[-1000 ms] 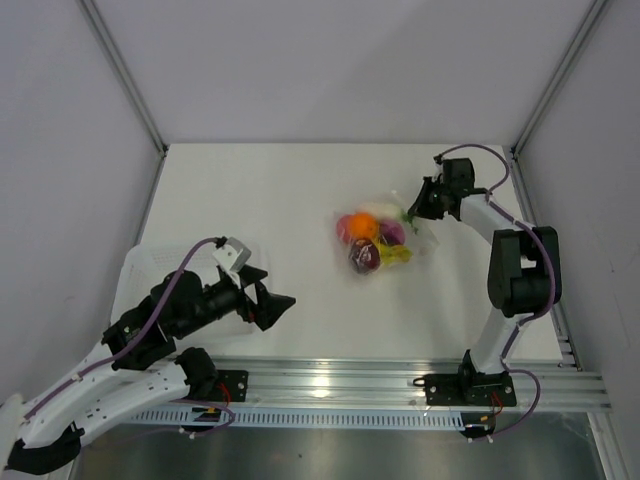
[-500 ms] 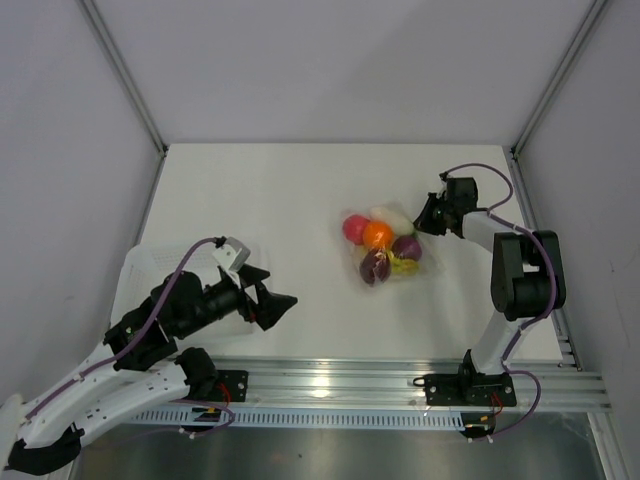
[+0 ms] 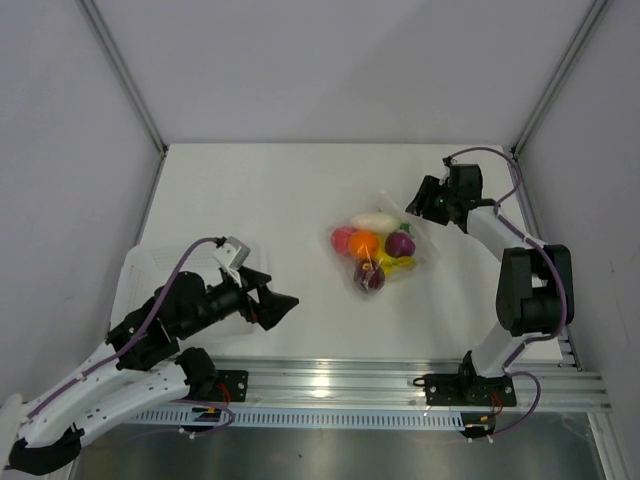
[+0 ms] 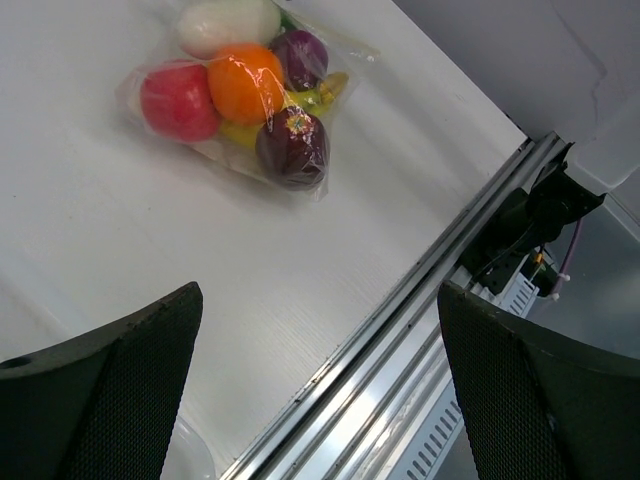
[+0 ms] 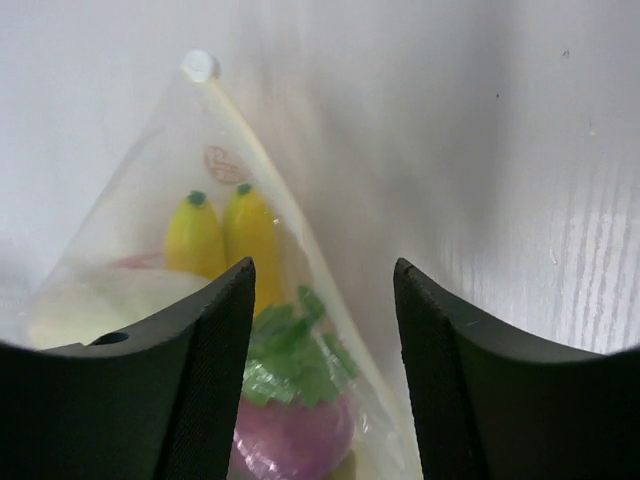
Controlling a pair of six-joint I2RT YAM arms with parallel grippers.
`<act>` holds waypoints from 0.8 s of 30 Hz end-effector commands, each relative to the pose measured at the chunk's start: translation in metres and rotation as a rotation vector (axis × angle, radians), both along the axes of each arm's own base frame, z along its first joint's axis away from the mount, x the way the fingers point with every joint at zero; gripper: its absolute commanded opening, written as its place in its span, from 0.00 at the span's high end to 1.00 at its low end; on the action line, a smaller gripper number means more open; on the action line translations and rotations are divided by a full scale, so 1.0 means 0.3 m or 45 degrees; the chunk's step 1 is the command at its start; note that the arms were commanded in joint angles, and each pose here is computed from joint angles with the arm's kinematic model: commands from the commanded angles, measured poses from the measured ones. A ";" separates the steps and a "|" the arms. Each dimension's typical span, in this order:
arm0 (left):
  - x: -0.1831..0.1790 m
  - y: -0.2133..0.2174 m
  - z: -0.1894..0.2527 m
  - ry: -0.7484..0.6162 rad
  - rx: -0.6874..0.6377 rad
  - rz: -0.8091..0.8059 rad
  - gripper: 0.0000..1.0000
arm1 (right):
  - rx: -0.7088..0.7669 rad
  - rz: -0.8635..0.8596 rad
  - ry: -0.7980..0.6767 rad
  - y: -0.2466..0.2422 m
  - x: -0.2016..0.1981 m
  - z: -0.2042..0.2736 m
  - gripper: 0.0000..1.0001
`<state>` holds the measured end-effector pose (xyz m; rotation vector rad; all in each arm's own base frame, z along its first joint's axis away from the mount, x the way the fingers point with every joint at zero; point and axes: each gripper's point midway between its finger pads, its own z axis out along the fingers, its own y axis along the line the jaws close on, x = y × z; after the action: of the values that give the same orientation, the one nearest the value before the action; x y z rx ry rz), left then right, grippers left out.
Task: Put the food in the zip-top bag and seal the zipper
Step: Place the zipper food storage bag at the center of the board, then reset both arms
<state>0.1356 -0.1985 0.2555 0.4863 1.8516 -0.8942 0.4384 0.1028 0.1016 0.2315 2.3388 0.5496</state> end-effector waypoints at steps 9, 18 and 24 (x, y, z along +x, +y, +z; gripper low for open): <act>0.050 -0.101 -0.034 0.134 -0.108 -0.045 0.00 | -0.123 -0.030 -0.196 0.029 -0.180 0.295 0.01; 0.155 -0.186 -0.022 0.166 -0.332 -0.114 0.01 | -0.110 -0.094 -0.290 0.049 -0.543 0.325 0.01; 0.106 -0.105 -0.028 0.010 -0.570 -0.050 0.01 | 0.124 -0.115 -0.584 0.014 -0.760 0.388 0.01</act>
<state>0.1740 -0.2381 0.2112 0.2919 1.8299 -1.1994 0.2265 0.1227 0.2144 0.1200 1.9549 0.5716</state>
